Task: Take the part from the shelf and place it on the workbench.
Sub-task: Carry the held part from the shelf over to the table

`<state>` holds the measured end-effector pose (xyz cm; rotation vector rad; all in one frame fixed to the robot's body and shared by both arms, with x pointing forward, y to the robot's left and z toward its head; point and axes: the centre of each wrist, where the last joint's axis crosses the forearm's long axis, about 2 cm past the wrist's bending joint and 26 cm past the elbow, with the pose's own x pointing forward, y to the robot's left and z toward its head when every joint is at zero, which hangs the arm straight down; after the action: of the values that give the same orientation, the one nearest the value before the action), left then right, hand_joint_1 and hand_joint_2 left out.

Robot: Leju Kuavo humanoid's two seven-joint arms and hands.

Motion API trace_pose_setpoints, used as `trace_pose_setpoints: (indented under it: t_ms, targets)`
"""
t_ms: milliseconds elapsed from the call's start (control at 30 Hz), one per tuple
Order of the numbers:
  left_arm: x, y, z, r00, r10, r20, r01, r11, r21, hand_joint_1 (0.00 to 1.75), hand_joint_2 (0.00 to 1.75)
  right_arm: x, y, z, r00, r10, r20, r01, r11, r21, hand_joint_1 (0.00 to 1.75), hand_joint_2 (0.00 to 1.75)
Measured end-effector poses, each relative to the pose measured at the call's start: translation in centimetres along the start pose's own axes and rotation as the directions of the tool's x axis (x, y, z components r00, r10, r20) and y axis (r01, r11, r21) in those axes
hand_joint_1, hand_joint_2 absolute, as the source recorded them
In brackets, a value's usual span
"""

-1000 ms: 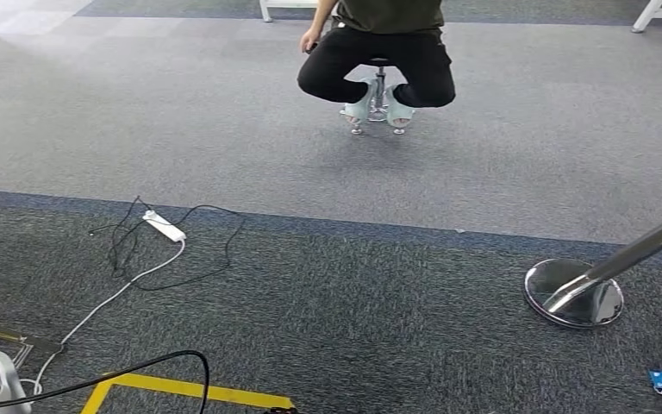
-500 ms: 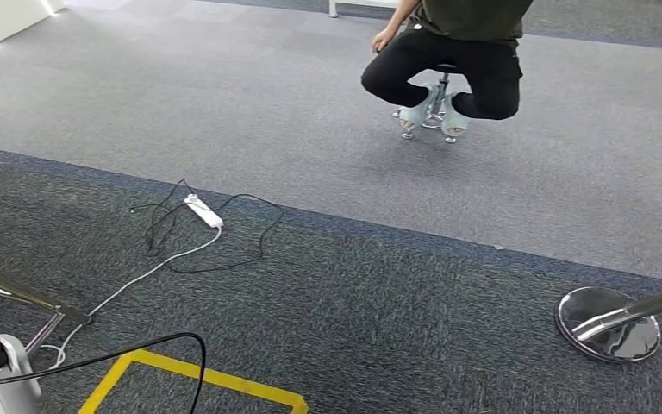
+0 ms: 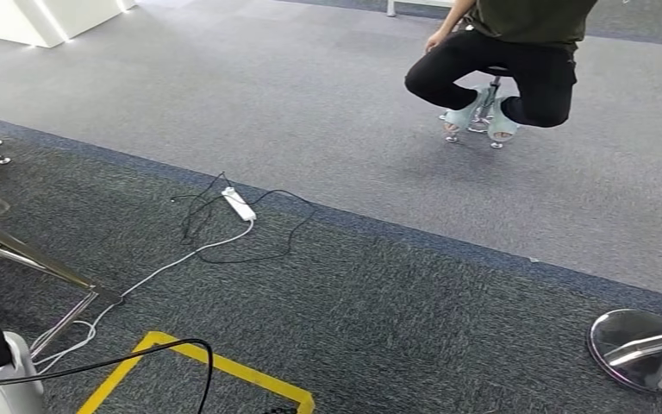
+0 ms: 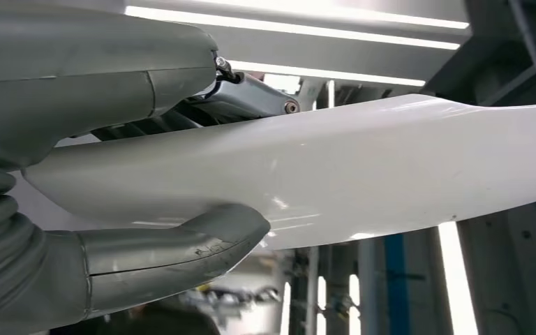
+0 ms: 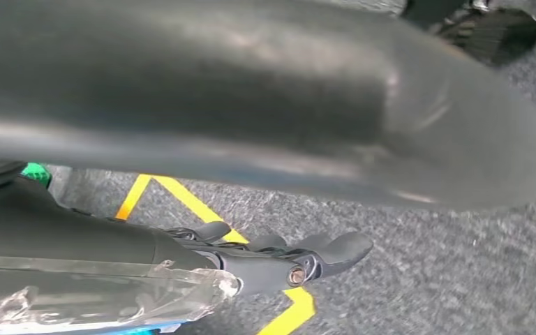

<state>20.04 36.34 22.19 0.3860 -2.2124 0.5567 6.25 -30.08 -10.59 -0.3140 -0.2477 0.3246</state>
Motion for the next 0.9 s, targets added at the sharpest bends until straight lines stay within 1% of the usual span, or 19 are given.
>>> trace_pose_setpoints:
  t_ms: [100,267,400,600,900]
  targets:
    - [0.0,0.1,0.0,0.998,-0.063,0.005,0.063,0.998,0.000,1.75,1.75,0.1,0.1,0.0,0.999,0.052,-0.003,-0.052,0.999,0.007,0.00,0.00]
    - [0.0,0.1,0.0,0.997,-0.076,0.004,0.076,0.997,0.003,1.75,1.75,0.2,0.1,0.0,0.997,0.074,-0.005,-0.074,0.997,0.011,0.00,0.00]
    - [-0.1,-0.3,-0.2,0.998,-0.060,-0.034,0.059,0.998,-0.026,1.75,1.75,0.5,0.4,0.1,0.992,0.124,-0.015,-0.124,0.992,0.029,0.00,0.00]
    - [-0.5,-0.9,-0.3,0.987,-0.147,-0.071,0.141,0.987,-0.075,1.75,1.75,0.4,0.7,0.1,0.998,0.054,-0.011,-0.054,0.998,0.039,0.00,0.00]
    - [-0.6,-1.3,-0.4,0.987,-0.140,-0.078,0.132,0.986,-0.105,1.75,1.75,0.3,0.5,0.1,0.998,0.068,-0.013,-0.067,0.997,0.033,0.00,0.00]
